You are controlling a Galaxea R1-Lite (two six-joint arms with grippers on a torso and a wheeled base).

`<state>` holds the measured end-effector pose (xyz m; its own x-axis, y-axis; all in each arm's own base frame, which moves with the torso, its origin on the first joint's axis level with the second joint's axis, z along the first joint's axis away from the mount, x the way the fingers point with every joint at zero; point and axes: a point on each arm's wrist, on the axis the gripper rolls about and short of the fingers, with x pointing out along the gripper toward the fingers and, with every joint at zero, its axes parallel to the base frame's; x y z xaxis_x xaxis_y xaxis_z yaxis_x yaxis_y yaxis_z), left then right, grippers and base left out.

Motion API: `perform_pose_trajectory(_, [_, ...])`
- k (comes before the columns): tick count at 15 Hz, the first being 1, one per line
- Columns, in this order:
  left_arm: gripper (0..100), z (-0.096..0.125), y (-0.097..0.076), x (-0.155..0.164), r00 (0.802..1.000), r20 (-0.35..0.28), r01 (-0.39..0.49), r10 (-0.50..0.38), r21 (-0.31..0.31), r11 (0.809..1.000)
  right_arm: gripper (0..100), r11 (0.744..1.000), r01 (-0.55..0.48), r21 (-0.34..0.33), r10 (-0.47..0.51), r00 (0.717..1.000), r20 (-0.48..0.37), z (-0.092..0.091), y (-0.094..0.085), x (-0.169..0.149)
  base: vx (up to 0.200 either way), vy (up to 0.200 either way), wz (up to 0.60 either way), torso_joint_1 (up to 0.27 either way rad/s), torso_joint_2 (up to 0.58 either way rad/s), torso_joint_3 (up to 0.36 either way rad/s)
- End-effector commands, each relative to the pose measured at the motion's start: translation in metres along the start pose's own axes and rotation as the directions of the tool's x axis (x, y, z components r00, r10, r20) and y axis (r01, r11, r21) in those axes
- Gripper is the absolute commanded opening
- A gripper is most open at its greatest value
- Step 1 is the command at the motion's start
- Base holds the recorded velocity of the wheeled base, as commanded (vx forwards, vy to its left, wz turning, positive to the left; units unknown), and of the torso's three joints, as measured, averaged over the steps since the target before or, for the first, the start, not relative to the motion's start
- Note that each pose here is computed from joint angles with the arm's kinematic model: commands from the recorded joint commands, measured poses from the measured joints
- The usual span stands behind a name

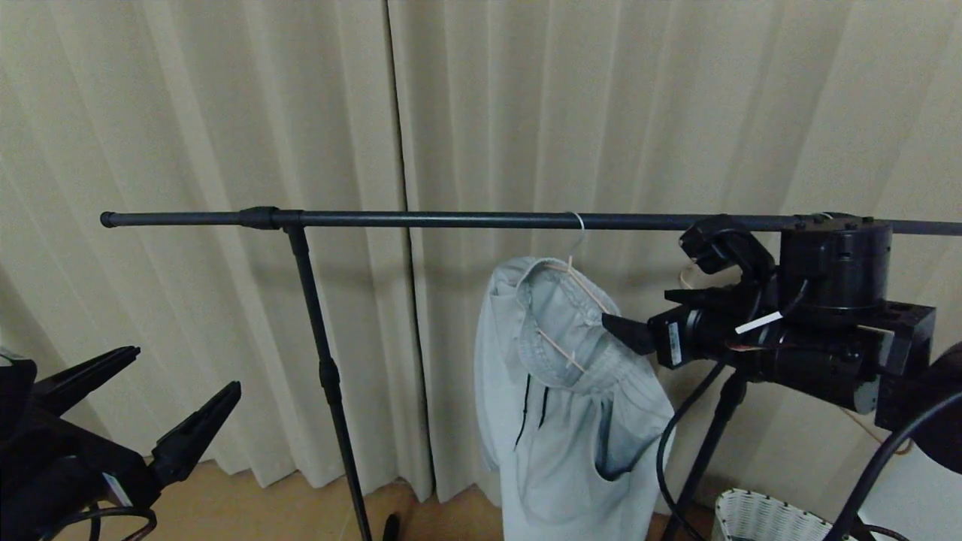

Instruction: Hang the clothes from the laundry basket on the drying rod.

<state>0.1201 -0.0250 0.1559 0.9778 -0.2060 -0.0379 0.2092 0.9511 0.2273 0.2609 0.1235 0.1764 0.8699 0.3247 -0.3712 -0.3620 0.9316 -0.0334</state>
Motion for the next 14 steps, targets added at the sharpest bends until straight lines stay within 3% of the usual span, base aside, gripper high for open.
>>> perform_pose_trajectory(1, [100,-0.003,-0.001,-0.002,1.0,-0.008,0.001,-0.001,0.002,1.0,100,1.0,0.028,-0.011,-0.028,0.999,0.028,-0.004,-0.004,-0.03,0.0,0.0,0.0,0.0,0.0,0.0])
perform_pose_trajectory(3, [100,-0.006,-0.001,-0.007,1.0,-0.011,0.002,-0.002,0.005,1.0,100,0.995,0.095,-0.037,-0.094,0.995,0.039,-0.013,-0.012,-0.059,0.0,0.0,0.0,0.0,0.0,0.0])
perform_pose_trajectory(5, [100,-0.003,-0.001,-0.014,1.0,0.025,-0.005,0.005,0.004,1.0,100,0.99,0.131,-0.057,-0.13,0.991,0.025,-0.029,-0.019,-0.081,0.0,0.0,0.0,0.0,0.0,0.0])
perform_pose_trajectory(8, [100,-0.008,-0.002,-0.019,1.0,0.016,-0.004,0.004,0.004,1.0,100,0.988,0.144,-0.051,-0.144,0.99,0.005,-0.053,-0.022,-0.099,0.0,0.0,0.0,0.0,0.0,0.0])
perform_pose_trajectory(14, [100,-0.008,-0.002,-0.019,1.0,0.017,-0.005,0.005,0.004,1.0,100,0.989,0.138,-0.058,-0.135,0.99,0.052,-0.085,-0.022,-0.124,-0.033,0.0,0.0,0.0,0.0,0.001])
